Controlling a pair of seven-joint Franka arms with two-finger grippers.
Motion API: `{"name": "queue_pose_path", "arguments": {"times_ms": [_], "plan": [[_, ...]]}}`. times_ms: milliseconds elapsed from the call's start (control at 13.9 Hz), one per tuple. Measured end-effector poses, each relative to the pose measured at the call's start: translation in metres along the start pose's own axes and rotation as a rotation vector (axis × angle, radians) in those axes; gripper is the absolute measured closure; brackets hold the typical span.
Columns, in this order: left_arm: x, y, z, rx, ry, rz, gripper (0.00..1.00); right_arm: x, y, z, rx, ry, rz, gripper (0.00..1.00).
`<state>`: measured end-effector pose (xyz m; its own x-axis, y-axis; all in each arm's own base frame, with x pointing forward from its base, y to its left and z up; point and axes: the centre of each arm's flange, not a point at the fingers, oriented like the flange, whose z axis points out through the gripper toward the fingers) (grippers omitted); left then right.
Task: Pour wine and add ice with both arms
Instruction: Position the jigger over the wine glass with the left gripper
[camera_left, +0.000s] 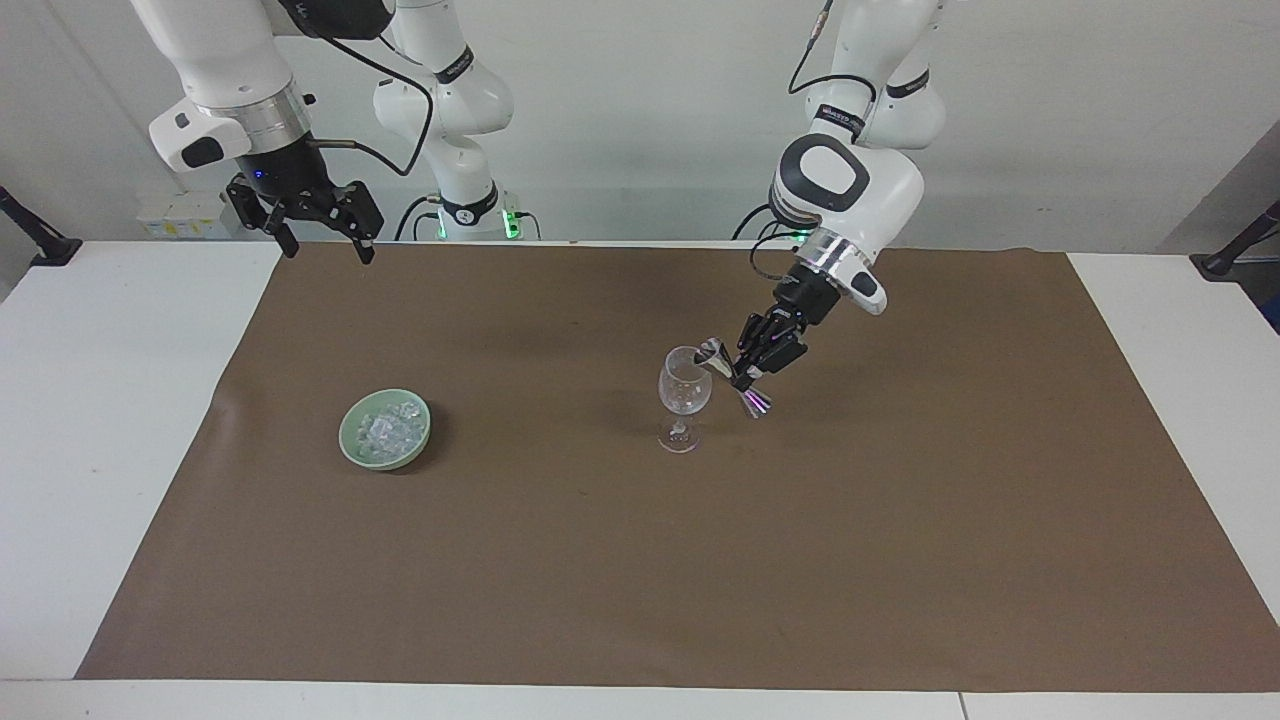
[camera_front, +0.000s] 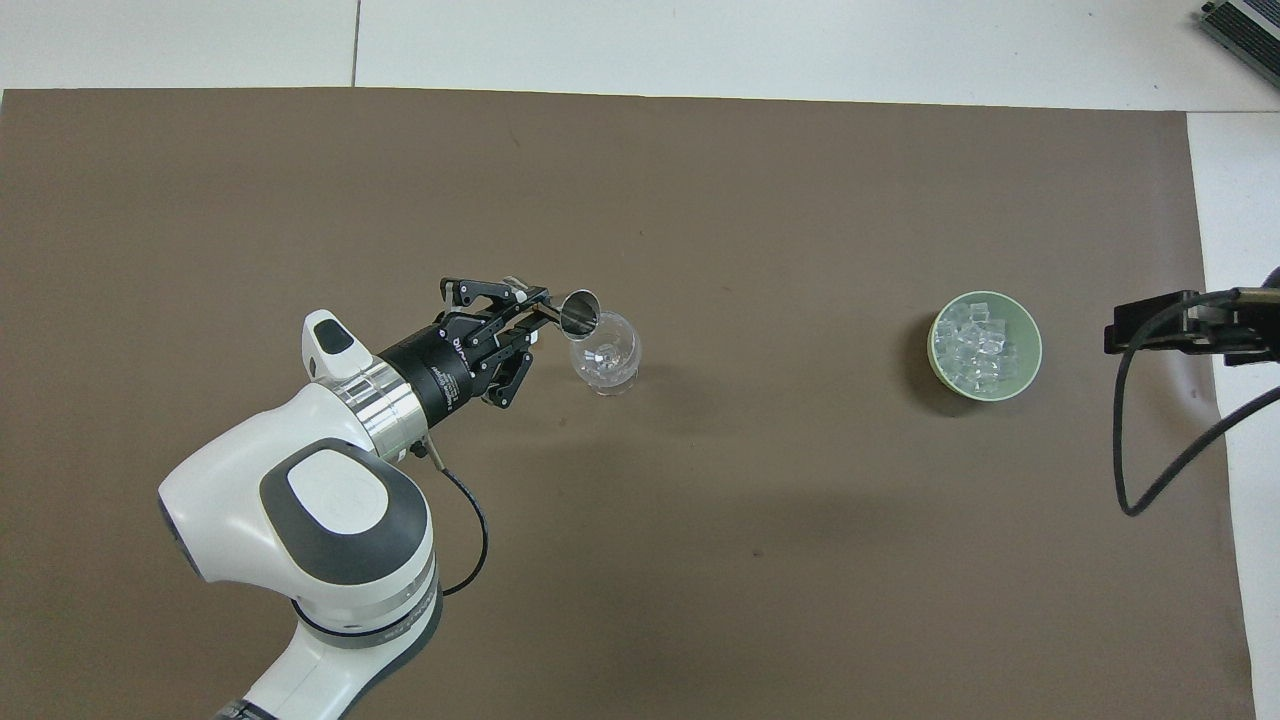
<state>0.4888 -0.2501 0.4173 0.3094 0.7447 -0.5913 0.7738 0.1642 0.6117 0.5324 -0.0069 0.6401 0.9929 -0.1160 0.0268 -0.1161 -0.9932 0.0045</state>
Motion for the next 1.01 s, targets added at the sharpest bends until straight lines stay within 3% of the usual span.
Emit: {"name": "queue_pose_path", "arguments": {"times_ms": [1006], "plan": [[0.0016, -0.0028, -0.0052, 0.014, 0.022, 0.091, 0.78, 0.0, 0.0, 0.0, 0.0, 0.0, 0.0, 0.0]]}}
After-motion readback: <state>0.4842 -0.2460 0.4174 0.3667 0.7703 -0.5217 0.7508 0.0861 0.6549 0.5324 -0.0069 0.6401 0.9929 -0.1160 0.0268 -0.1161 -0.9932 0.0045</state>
